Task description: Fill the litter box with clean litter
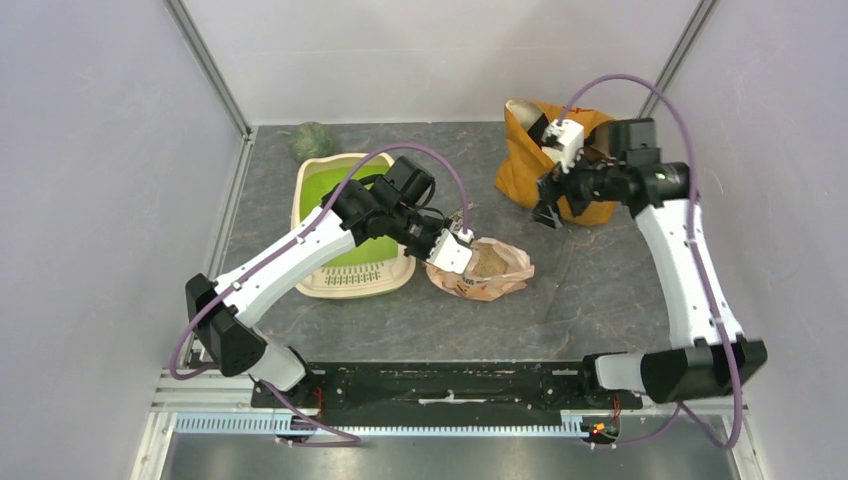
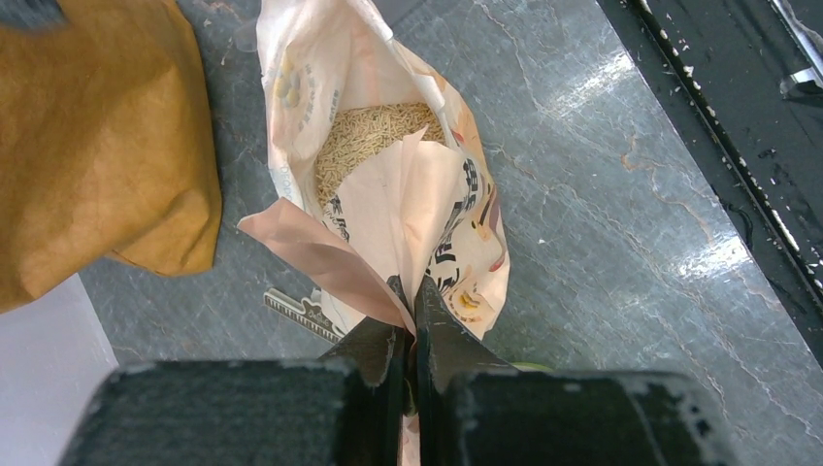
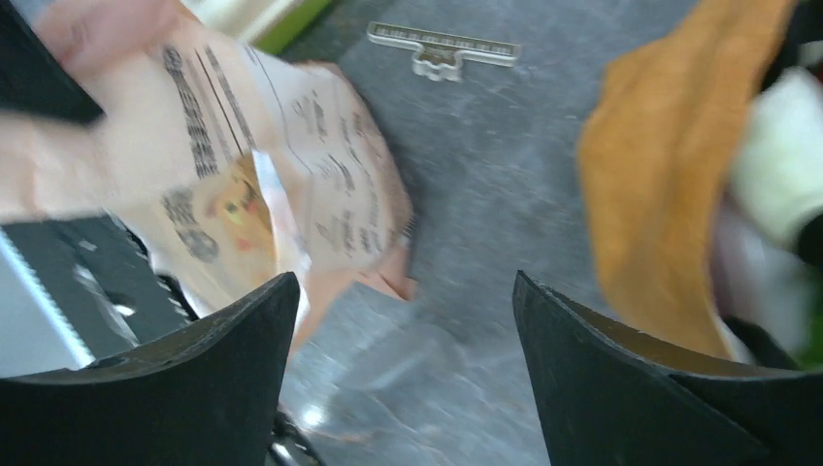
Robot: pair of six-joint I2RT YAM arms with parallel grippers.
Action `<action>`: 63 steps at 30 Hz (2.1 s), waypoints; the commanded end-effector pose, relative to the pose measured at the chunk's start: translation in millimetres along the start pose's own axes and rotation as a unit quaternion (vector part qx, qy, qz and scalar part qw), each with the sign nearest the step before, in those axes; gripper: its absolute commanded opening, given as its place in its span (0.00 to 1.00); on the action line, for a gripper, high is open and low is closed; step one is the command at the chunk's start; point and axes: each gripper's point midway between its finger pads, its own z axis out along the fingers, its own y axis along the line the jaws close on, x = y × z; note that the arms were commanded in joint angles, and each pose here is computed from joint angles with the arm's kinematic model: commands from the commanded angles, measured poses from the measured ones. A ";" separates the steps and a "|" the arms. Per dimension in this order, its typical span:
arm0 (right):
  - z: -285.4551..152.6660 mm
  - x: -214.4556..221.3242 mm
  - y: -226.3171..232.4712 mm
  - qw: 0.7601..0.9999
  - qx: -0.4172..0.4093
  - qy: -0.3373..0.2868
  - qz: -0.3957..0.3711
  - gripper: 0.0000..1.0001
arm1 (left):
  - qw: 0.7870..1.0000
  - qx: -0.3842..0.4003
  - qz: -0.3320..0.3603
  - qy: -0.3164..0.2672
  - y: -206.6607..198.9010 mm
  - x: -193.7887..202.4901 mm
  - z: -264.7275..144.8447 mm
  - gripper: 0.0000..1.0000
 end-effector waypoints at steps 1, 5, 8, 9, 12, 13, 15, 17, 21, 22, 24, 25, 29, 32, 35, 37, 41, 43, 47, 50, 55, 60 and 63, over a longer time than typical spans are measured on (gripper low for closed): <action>-46.3 24.4 8.9 0.990 0.003 0.027 -0.139 0.85 | 1.000 -0.005 -0.014 -0.015 3.7 -11.1 -3.1 0.02; -55.6 89.6 -6.0 0.973 -0.014 0.080 -0.214 0.83 | 1.000 -0.007 -0.015 -0.023 6.5 -16.1 -4.3 0.02; -52.4 113.3 -17.9 0.962 -0.031 0.077 -0.259 0.85 | 1.000 -0.005 -0.014 -0.025 6.4 -16.4 -3.6 0.02; -49.9 118.7 -22.1 0.957 -0.043 0.081 -0.276 0.86 | 1.000 -0.005 -0.014 -0.024 7.0 -15.8 -3.3 0.02; -41.2 129.4 -34.5 0.946 -0.076 0.084 -0.304 0.87 | 1.000 -0.001 -0.011 -0.021 6.6 -15.4 -3.6 0.02; -37.4 134.6 -37.9 0.939 -0.092 0.086 -0.320 0.88 | 1.000 -0.001 -0.011 -0.020 7.0 -15.4 -3.8 0.02; -29.0 146.4 -43.1 0.927 -0.119 0.089 -0.345 0.90 | 1.000 0.001 -0.008 -0.021 7.7 -16.4 -4.5 0.02; -19.4 160.4 -45.5 0.911 -0.149 0.092 -0.374 0.92 | 1.000 0.001 -0.005 -0.021 9.1 -16.6 -4.2 0.02; -1.2 184.2 -56.3 0.885 -0.180 0.097 -0.419 0.94 | 1.000 -0.001 -0.007 -0.021 11.8 -18.7 -5.7 0.02; 2.9 188.5 -59.4 0.881 -0.185 0.098 -0.424 0.94 | 1.000 -0.001 -0.008 -0.023 11.9 -19.7 -6.3 0.02; 10.2 195.0 -67.0 0.873 -0.192 0.103 -0.437 0.94 | 1.000 0.000 -0.010 -0.025 12.3 -21.3 -6.8 0.02; 13.6 196.6 -69.6 0.872 -0.196 0.105 -0.437 0.94 | 1.000 0.001 -0.011 -0.025 12.8 -21.5 -6.6 0.02; 16.5 205.6 -69.5 0.858 -0.215 0.139 -0.445 0.94 | 1.000 0.001 -0.013 -0.027 14.8 -22.3 -5.7 0.02; 27.3 212.7 -81.2 0.862 -0.172 0.167 -0.447 0.94 | 0.999 0.004 -0.016 -0.030 14.8 -22.8 -4.2 0.02; 35.8 223.2 -91.4 0.867 -0.163 0.211 -0.420 0.95 | 0.999 0.004 -0.019 -0.029 14.3 -22.5 -4.3 0.02; 42.4 228.2 -99.3 0.872 -0.153 0.243 -0.395 0.97 | 0.999 0.003 -0.019 -0.030 13.8 -23.0 -4.9 0.02; 54.3 225.8 -104.3 0.881 -0.136 0.273 -0.362 0.97 | 0.999 0.001 -0.020 -0.028 14.1 -23.3 -6.3 0.02; 55.7 227.6 -105.4 0.880 -0.130 0.278 -0.363 0.97 | 0.999 0.002 -0.020 -0.028 13.6 -23.0 -6.1 0.02; 57.1 246.7 -103.0 0.871 -0.132 0.304 -0.363 0.95 | 0.999 0.003 -0.019 -0.027 14.0 -22.0 -4.9 0.02; 56.4 255.7 -102.2 0.869 -0.133 0.315 -0.358 0.86 | 0.999 0.002 -0.018 -0.028 15.0 -22.6 -5.5 0.02; 55.3 265.9 -107.3 0.866 -0.120 0.336 -0.350 0.75 | 0.999 0.001 -0.016 -0.029 16.1 -24.0 -5.8 0.02; 39.4 271.0 -105.5 0.873 -0.123 0.359 -0.307 0.33 | 0.999 0.000 -0.015 -0.030 16.2 -24.6 -6.6 0.02; 24.4 253.3 -93.1 0.892 -0.125 0.339 -0.270 0.17 | 0.999 0.002 -0.016 -0.033 14.8 -25.5 -6.5 0.02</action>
